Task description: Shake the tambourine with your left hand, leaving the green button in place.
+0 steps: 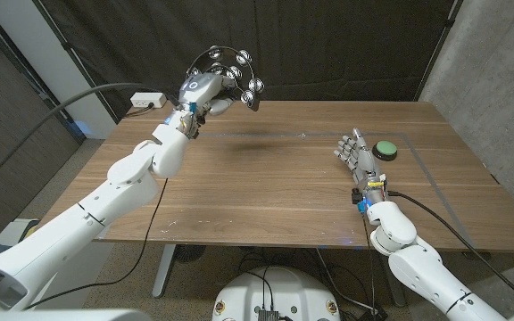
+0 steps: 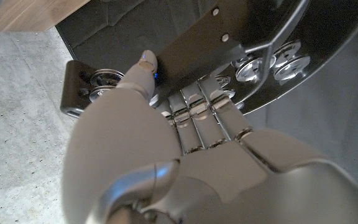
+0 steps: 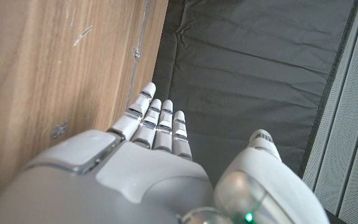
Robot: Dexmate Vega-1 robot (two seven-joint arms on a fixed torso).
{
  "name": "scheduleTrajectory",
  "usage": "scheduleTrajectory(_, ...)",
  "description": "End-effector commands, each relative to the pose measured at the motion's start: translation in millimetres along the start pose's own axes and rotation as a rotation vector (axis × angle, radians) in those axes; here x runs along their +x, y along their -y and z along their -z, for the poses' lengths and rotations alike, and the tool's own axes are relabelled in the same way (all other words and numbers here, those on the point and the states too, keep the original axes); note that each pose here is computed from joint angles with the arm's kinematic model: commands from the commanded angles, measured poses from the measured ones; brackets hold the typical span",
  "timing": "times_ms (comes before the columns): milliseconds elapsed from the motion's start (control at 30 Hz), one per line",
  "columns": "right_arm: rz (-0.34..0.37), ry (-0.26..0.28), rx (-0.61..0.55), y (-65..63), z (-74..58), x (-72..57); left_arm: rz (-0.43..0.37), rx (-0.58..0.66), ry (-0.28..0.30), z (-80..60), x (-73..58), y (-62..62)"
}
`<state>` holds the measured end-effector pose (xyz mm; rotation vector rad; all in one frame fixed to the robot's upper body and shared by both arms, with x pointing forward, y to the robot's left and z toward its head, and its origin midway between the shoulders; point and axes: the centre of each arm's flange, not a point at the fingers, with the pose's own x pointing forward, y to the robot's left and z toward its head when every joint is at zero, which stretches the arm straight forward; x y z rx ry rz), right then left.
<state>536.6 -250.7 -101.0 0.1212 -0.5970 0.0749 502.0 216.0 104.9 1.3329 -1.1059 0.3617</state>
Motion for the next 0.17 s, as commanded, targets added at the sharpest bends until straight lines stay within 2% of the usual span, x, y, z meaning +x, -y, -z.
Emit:
scheduleTrajectory(33, -0.014, 0.002, 0.0, 3.9, -1.7, 13.7, 0.023, -0.011, -0.025, 1.2, 6.0, 5.7)
scheduleTrajectory(167, -0.017, -0.003, 0.002, 4.4, 0.4, 16.2, 0.029, -0.02, -0.025, 0.8, 8.9, 7.3)
